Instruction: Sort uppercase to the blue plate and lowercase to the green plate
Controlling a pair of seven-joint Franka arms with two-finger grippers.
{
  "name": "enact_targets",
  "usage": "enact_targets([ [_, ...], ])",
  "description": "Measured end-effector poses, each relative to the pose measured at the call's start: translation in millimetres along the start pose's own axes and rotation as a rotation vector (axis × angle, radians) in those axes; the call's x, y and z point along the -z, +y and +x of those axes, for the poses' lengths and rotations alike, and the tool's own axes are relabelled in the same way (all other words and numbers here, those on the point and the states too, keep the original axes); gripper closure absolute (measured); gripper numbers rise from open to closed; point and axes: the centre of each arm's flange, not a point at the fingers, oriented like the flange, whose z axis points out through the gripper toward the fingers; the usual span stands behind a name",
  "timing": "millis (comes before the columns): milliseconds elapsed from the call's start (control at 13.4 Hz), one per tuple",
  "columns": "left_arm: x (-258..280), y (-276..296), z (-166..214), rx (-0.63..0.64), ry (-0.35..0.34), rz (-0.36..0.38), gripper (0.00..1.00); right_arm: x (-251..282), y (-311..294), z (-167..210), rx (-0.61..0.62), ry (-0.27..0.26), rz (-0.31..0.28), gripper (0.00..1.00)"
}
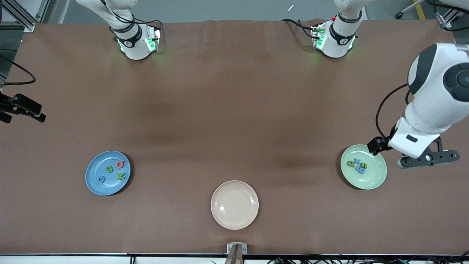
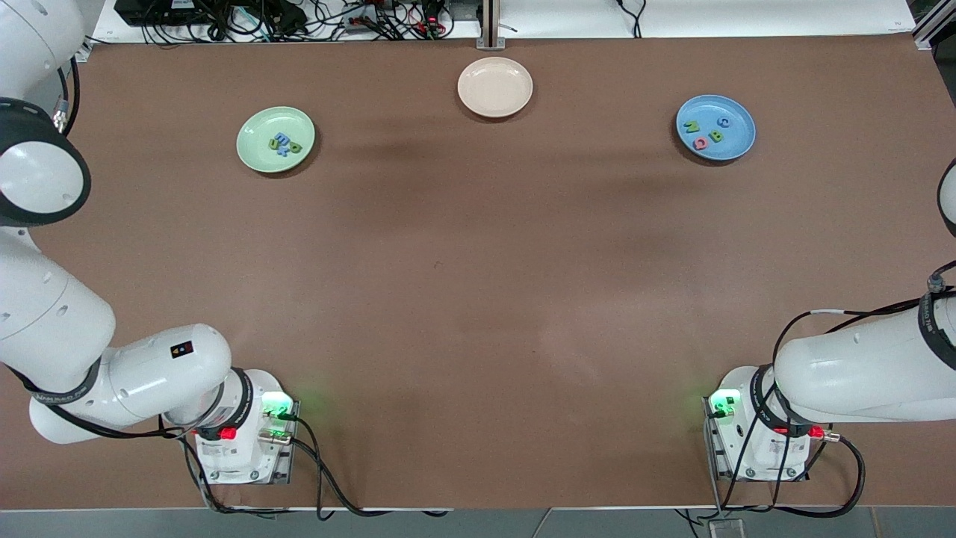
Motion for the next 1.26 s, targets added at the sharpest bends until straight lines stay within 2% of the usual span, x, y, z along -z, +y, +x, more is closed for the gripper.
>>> enact_targets([
  [223, 31, -3, -16, 0.028, -0.032, -0.053, 0.00, 1, 0, 0, 0.001, 0.003, -0.003, 0.00],
  [521, 73, -30, -39, 0.064, -0.070, -0.081, 0.00, 6, 6, 0, -0.009, 0.015, -0.011, 0.00],
  [893, 112, -67, -67, -0.059, -0.096, -0.100, 0.00, 10, 8, 1, -0.012, 0.027, -0.012, 0.00],
  [1265, 125, -68, -84, -0.109, -0.114, -0.134, 0.01, 10, 8, 1, -0.012, 0.027, -0.012, 0.00],
])
